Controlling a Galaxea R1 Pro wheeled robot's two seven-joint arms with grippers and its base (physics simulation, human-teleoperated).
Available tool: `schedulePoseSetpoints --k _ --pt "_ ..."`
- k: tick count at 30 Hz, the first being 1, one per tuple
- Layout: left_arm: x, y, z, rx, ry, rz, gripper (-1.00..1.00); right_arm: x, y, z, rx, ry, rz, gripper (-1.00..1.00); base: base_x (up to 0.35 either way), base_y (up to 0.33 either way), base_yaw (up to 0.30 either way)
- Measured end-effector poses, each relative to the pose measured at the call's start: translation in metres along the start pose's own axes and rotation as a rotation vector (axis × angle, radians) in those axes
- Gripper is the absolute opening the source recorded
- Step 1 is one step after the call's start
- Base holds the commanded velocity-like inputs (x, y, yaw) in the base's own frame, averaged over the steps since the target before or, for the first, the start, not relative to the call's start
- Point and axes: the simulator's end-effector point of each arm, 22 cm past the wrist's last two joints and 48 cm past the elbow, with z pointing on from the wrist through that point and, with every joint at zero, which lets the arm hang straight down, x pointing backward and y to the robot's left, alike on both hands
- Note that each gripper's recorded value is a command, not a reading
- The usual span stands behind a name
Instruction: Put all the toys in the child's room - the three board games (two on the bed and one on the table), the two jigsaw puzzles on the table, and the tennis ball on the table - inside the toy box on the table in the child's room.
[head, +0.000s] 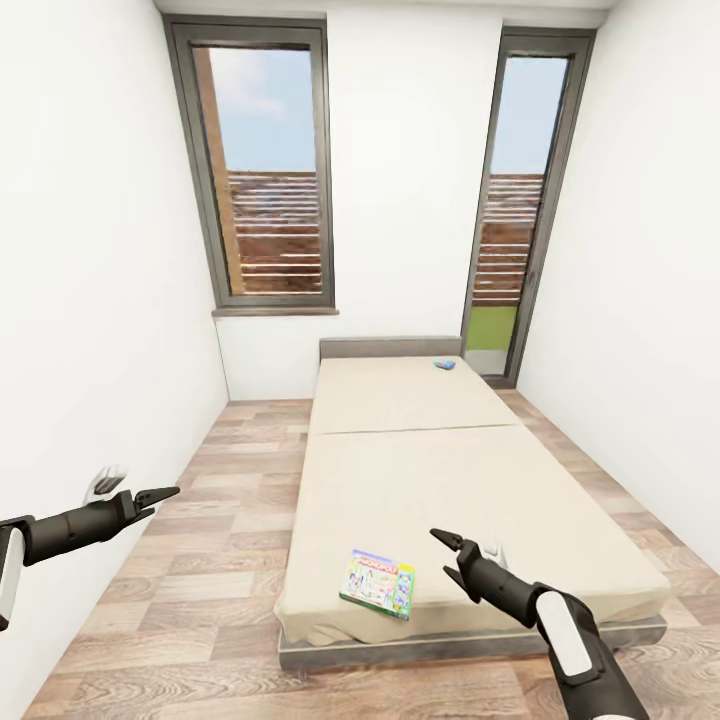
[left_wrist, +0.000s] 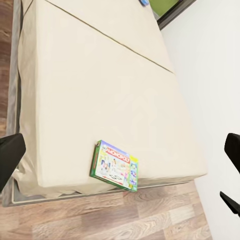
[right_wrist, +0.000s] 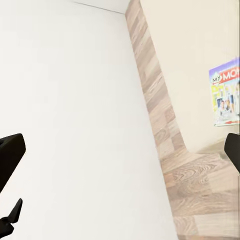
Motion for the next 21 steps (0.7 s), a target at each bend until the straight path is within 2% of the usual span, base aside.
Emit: schedulePoseSetpoints --k 21 --pt "0.02 0.023 0.013 -0.006 0.001 0.003 1.0 0.013 -0.05 0.015 0.036 0.025 0.055 1.0 0.0 0.0 0.0"
